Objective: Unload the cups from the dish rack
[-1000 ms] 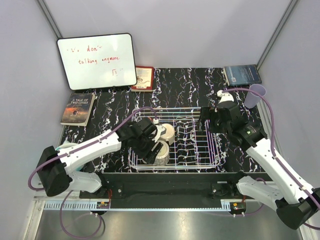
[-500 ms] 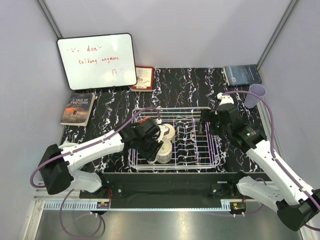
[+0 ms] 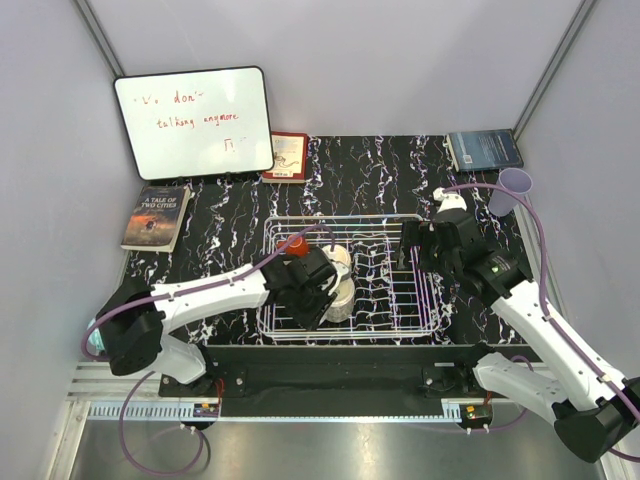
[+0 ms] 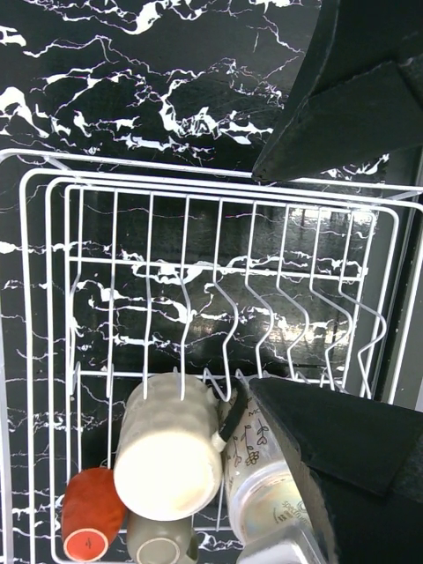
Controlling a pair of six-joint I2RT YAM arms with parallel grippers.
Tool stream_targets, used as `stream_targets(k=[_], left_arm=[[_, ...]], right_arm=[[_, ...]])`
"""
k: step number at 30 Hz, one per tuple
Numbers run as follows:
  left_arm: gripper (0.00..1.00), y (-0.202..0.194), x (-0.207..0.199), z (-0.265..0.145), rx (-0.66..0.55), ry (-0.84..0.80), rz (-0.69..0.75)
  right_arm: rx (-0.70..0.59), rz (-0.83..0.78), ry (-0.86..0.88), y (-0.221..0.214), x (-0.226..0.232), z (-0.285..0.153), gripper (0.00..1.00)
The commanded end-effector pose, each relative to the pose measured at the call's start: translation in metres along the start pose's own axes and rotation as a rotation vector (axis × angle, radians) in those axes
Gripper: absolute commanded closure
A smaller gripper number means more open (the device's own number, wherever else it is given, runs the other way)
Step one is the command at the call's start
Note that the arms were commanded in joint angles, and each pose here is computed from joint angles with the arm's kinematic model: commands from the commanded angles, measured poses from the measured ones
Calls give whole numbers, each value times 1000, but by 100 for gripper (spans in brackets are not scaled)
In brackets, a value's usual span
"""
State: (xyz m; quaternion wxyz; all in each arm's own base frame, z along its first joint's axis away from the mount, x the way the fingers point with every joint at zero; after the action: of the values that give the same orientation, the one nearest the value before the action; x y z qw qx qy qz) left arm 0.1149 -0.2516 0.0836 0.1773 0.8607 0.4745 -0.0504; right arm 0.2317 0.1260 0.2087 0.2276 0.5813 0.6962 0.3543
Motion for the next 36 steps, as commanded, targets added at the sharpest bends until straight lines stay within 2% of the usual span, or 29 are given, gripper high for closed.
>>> stream_targets(k=[1,4,5,6,11,14,23,36], left_arm=[[80,10,-4,4,-58,7,-3],[91,14,-6,0,-82,10,-2],[91,14,-6,-1,-88,11,-2],[90,15,-7,-2,-93,10,-6],[65,18,-6,-8,-142,28,-38],[62,22,-4,-13,-222,39,-71],[58,34,1,-19,-416,4,-200],[59,44,1,7,-505,74,-203]], right_arm=[[-46,-12,12,7,2,-4,0],[-45,-13,12,7,1,-4,0],[-46,-12,17,7,2,-5,0],[-44,-13,16,7,2,-4,0],[-43,-6,26,7,4,-5,0],[-42,-5,29,5,4,-5,0],[-25,-10,28,-2,3,-2,0],[-19,-10,44,-7,4,-4,0]])
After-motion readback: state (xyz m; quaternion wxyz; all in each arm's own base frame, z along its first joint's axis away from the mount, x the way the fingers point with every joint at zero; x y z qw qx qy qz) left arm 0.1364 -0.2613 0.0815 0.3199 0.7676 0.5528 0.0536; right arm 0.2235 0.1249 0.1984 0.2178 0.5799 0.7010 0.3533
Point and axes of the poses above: each gripper's point midway between its finger pads, its own z axis out along the fingers, its own x axis along the line the jaws close on, y = z × x, the point moved 1 cm from there along -z, back along the fingers, and after that the axes turned 10 degrees about -z, right-handed, at the moved point
